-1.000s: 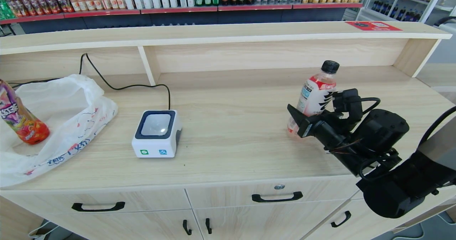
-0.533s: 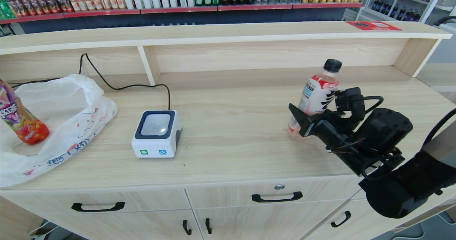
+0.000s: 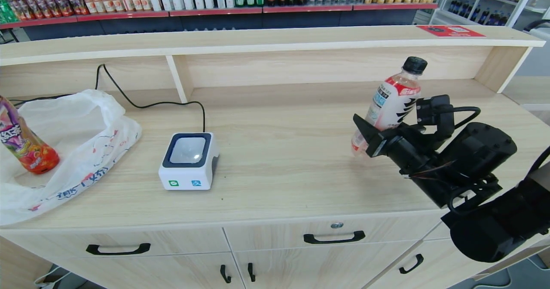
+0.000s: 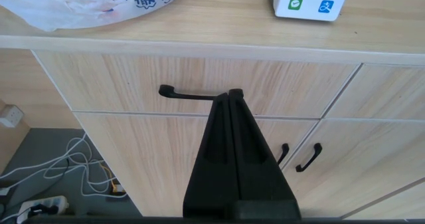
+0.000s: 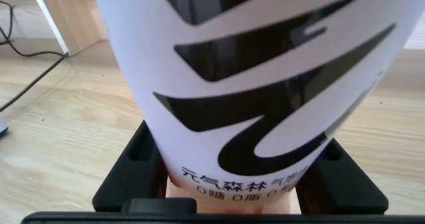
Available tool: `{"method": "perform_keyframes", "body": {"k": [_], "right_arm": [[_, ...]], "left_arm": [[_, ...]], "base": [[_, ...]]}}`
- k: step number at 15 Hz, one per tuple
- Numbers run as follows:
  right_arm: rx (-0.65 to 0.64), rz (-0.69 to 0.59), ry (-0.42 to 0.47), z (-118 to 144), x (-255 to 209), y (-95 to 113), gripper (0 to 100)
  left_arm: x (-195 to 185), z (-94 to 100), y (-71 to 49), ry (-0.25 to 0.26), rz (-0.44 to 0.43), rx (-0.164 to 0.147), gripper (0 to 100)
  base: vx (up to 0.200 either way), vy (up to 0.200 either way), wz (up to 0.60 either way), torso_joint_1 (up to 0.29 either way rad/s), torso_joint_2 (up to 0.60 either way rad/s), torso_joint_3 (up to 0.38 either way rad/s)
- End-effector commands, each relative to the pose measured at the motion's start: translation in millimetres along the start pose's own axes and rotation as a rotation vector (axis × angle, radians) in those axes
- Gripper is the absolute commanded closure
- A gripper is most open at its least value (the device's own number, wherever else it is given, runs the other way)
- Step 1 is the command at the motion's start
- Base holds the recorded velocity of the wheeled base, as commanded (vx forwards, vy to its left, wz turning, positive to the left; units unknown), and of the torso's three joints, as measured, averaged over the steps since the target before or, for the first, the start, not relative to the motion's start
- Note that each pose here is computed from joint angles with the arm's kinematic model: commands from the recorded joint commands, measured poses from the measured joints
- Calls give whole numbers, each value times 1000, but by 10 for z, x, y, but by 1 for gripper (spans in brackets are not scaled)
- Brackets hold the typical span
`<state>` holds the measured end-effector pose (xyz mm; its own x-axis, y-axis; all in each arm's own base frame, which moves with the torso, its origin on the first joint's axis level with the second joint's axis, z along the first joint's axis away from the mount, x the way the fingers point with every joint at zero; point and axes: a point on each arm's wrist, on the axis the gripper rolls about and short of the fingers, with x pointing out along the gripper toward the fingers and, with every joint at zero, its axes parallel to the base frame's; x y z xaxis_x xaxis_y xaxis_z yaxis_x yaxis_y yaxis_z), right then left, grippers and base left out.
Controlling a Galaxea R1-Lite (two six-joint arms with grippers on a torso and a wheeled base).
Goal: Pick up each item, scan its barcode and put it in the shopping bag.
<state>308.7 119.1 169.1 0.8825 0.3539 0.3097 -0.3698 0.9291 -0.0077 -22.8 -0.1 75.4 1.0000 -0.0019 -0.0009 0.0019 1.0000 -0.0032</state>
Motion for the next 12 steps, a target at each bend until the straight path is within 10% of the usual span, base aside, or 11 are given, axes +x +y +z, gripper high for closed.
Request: {"method": "perform_keyframes", "body": {"k": [1, 12], "right_arm": [[6, 20, -15, 119, -94, 67, 100], [44, 112, -31, 553, -833, 282, 100]], "left_arm": [[0, -1, 0, 1, 0, 0, 100], [0, 1, 0, -1, 0, 0, 100]], "base": [[0, 0, 0, 0, 0, 0], [0, 0, 0, 0, 0, 0]]}}
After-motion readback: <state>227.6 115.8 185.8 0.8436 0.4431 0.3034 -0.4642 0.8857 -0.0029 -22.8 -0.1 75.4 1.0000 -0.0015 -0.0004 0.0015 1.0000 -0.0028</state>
